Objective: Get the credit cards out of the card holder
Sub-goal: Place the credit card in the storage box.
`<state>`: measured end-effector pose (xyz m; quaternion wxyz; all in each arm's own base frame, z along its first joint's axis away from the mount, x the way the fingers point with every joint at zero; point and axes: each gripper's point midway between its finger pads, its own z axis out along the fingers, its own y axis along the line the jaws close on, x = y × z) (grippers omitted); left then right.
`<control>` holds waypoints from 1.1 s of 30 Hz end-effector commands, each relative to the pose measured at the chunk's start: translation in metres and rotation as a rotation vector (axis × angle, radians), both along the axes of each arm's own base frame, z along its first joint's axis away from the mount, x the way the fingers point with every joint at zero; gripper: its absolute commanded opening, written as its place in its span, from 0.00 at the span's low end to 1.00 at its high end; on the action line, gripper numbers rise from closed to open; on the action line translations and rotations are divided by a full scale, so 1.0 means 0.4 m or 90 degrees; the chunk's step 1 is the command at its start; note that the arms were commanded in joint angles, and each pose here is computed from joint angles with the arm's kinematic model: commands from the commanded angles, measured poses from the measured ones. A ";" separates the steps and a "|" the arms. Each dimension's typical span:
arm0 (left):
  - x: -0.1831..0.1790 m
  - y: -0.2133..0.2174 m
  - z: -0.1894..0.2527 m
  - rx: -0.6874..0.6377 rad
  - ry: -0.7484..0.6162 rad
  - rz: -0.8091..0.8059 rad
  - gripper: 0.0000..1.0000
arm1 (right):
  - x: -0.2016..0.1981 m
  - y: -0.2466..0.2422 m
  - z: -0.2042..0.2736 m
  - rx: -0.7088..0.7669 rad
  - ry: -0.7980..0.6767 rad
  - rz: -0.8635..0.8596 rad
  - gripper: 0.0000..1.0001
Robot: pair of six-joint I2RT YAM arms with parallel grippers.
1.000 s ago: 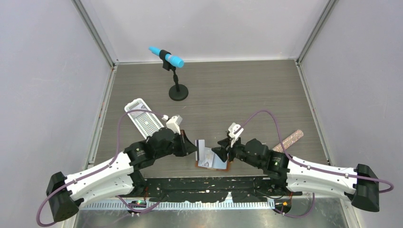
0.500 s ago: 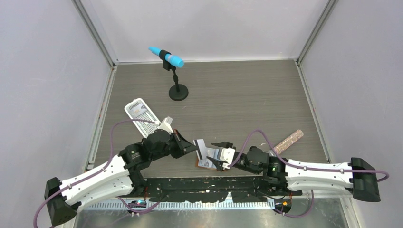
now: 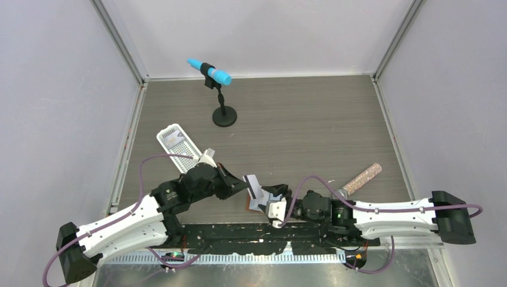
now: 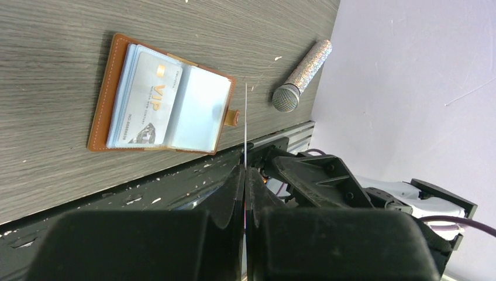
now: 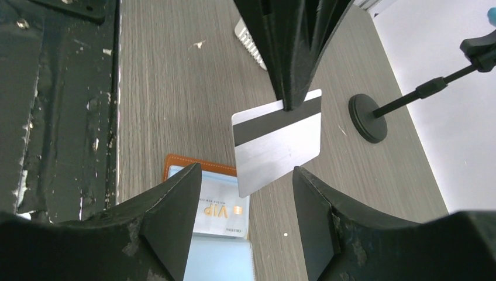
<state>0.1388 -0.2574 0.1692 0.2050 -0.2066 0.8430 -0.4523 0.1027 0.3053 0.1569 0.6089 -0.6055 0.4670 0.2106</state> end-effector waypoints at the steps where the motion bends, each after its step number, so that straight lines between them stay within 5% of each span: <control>1: 0.015 -0.001 0.015 -0.022 -0.003 0.024 0.00 | 0.025 0.020 0.046 0.018 -0.032 -0.038 0.65; 5: 0.013 -0.005 0.019 -0.034 0.000 0.024 0.00 | 0.059 0.018 0.062 0.029 -0.045 -0.100 0.56; 8: 0.013 -0.009 0.024 -0.047 -0.005 0.022 0.00 | 0.064 0.019 0.080 0.056 -0.035 -0.117 0.26; 11: 0.015 -0.013 0.030 -0.053 -0.020 0.015 0.01 | 0.074 0.012 0.088 0.079 -0.016 -0.144 0.07; 17: 0.013 0.003 0.047 0.031 -0.108 -0.046 0.44 | 0.101 -0.020 0.080 0.083 0.089 -0.245 0.05; 27: 0.028 0.074 0.082 0.163 -0.315 -0.118 0.53 | 0.084 -0.040 0.081 0.171 0.332 -0.264 0.05; 33: 0.004 0.078 0.096 0.166 -0.358 -0.170 0.57 | 0.108 -0.076 0.119 0.312 0.484 -0.298 0.05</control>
